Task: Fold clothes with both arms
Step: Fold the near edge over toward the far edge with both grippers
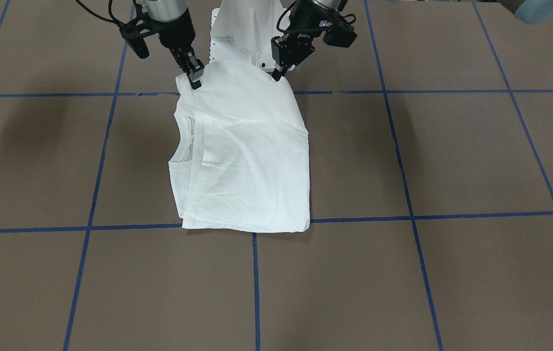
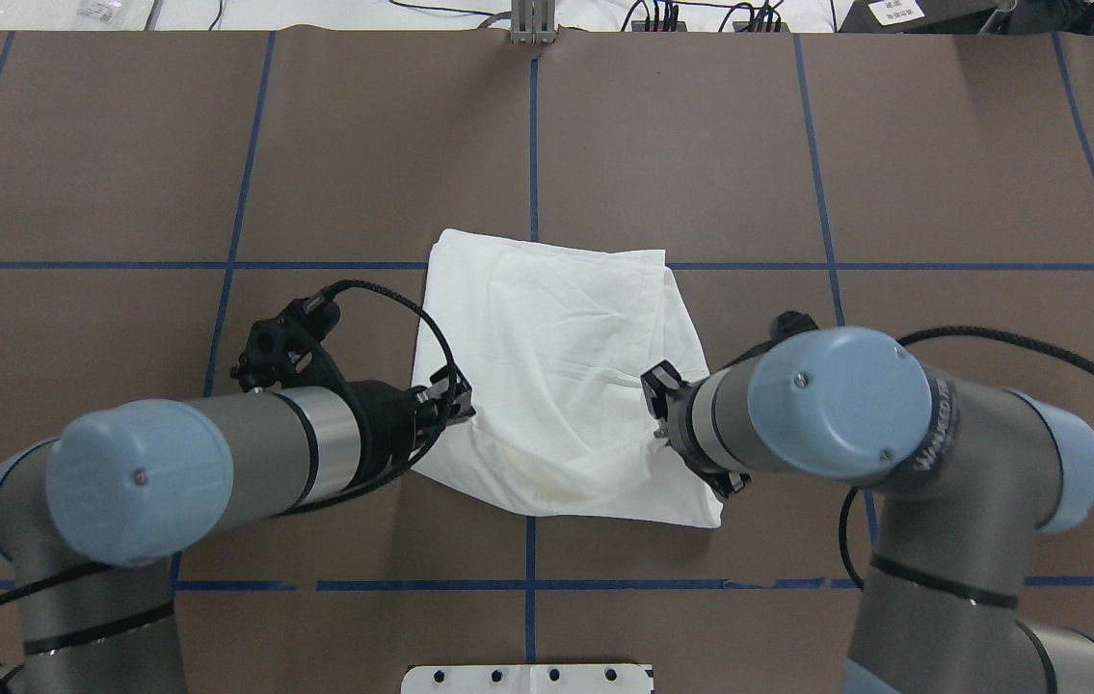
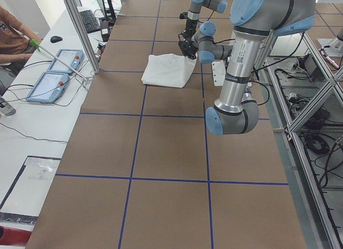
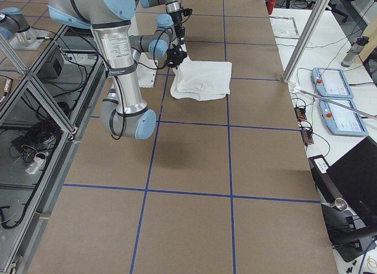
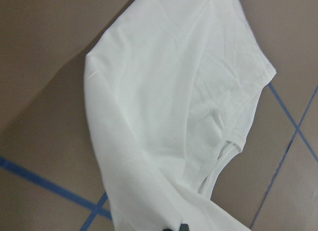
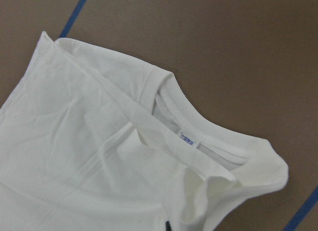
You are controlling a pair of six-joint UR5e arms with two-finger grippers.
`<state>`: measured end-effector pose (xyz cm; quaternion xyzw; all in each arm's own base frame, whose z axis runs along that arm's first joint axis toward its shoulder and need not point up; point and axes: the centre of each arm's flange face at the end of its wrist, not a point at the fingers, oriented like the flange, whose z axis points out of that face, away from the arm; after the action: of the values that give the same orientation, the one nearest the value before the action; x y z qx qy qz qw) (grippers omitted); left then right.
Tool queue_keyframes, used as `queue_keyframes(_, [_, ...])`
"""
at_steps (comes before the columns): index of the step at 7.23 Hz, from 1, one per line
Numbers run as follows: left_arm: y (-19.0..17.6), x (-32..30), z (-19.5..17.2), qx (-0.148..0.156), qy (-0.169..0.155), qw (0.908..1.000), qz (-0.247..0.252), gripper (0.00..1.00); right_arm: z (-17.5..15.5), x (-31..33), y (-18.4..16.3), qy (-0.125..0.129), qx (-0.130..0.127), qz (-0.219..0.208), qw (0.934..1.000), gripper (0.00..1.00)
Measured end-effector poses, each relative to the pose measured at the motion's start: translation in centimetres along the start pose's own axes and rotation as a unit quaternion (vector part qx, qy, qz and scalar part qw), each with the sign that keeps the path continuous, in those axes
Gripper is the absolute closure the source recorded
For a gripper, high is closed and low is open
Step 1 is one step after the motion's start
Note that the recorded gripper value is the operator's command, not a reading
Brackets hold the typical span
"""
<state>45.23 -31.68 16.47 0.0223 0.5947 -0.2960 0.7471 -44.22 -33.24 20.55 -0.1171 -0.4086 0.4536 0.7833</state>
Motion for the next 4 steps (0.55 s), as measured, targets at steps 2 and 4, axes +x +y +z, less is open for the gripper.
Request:
queue_keyframes(2, [-5.9,1.1,4.4,0.046,-0.014,0.9981,0.038,1.00,3.4,-6.9,-4.6,0.018,0.022,-0.017,0.9995,1.00])
queue_keyframes(4, [-10.9,0.9,10.1,0.076,-0.012,0.9957,0.052,0.67,8.5,-12.7,-8.9,0.016,0.019,-0.031,0.9992,0.02])
